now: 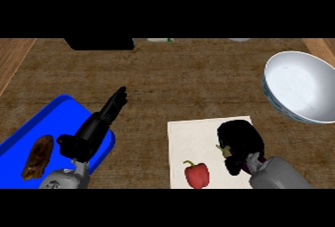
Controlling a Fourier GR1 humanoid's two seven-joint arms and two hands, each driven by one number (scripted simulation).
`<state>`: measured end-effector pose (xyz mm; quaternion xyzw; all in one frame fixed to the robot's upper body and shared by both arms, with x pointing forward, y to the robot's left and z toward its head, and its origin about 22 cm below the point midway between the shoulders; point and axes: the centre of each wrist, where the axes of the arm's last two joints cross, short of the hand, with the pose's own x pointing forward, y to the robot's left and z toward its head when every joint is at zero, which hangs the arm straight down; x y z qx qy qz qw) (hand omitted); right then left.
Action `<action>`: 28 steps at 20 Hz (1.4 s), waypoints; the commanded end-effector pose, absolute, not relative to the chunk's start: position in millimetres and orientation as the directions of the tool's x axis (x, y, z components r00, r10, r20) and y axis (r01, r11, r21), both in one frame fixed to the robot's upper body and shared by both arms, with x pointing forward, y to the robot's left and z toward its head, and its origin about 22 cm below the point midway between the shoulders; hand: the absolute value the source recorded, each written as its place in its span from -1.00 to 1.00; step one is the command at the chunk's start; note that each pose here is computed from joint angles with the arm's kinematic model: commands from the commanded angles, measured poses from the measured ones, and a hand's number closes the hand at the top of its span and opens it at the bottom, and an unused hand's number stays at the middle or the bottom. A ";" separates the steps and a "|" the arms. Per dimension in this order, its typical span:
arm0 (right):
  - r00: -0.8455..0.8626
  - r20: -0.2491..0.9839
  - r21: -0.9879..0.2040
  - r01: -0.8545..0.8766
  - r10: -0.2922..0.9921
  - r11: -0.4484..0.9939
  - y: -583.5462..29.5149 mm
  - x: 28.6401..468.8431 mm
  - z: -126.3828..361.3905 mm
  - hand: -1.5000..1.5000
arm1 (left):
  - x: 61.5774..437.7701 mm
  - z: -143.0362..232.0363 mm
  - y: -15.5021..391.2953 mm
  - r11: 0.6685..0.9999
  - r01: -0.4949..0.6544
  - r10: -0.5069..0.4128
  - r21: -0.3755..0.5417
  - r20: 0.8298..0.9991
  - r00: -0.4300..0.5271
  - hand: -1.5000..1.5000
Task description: Pick the eggplant from the placemat and place it in the bowl
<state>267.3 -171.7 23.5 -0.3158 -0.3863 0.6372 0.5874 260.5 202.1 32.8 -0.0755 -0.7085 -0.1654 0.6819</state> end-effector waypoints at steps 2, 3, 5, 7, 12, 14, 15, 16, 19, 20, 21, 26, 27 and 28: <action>-0.455 0.091 -0.918 -0.382 0.886 -0.102 -199.6 242.5 47.8 1.00 | 257.8 25.2 206.6 0.937 0.325 -0.123 0.127 0.992 -0.035 0.00; -0.442 0.048 -0.941 -0.322 0.896 -0.108 -226.5 248.0 54.6 1.00 | 268.4 39.8 205.2 0.942 0.312 -0.107 0.120 0.993 -0.057 0.00; -0.401 0.037 -0.980 -0.195 0.915 -0.046 -216.5 242.5 67.8 1.00 | 264.9 34.1 204.8 0.944 0.301 -0.123 0.136 0.990 -0.062 0.00; -0.388 0.037 -0.996 -0.095 0.921 0.001 -239.7 240.1 82.8 1.00 | 253.0 25.1 219.3 0.940 0.316 -0.120 0.126 0.992 -0.039 0.00; -0.382 0.260 -0.950 0.063 0.887 0.306 -248.7 236.3 118.3 1.00 | 254.4 19.5 217.9 0.944 0.306 -0.114 0.121 0.993 -0.038 0.00; -0.411 0.325 -0.915 0.091 0.852 0.393 -250.7 230.5 151.6 1.00 | 253.7 24.8 211.4 0.945 0.305 -0.113 0.121 0.993 -0.043 0.00; -0.412 0.393 -0.876 0.104 0.822 0.471 -247.5 234.9 159.1 1.00 | 266.3 22.6 200.8 0.939 0.314 -0.132 0.143 0.990 -0.054 0.00; -0.389 0.434 -0.856 0.103 0.812 0.507 -264.6 234.3 159.3 1.00 | 261.4 36.2 208.5 0.942 0.309 -0.120 0.128 0.992 -0.046 0.00; -0.338 0.489 -0.829 0.106 0.804 0.549 -287.3 233.5 170.9 1.00 | 264.3 38.6 212.6 0.940 0.318 -0.119 0.125 0.992 -0.039 0.00; -0.333 0.489 -0.828 0.114 0.806 0.549 -297.0 242.4 182.8 1.00 | 256.4 33.8 203.9 0.938 0.320 -0.124 0.132 0.991 -0.047 0.00; -0.301 0.486 -0.830 0.134 0.821 0.541 -312.3 254.8 183.4 1.00 | 260.4 17.7 210.9 0.932 0.336 -0.124 0.136 0.991 -0.057 0.00; -0.215 0.351 -0.906 0.168 0.912 0.388 -331.5 292.8 164.7 1.00 | 261.1 20.2 208.1 0.931 0.340 -0.115 0.129 0.991 -0.063 0.00; -0.219 0.340 -0.902 0.199 0.915 0.383 -341.5 296.9 158.7 1.00 | 266.3 30.9 201.5 0.931 0.338 -0.125 0.140 0.990 -0.064 0.00; -0.199 0.317 -0.896 0.257 0.927 0.361 -346.6 306.3 165.7 1.00 | 274.7 24.4 190.6 0.924 0.357 -0.125 0.138 0.990 -0.057 0.00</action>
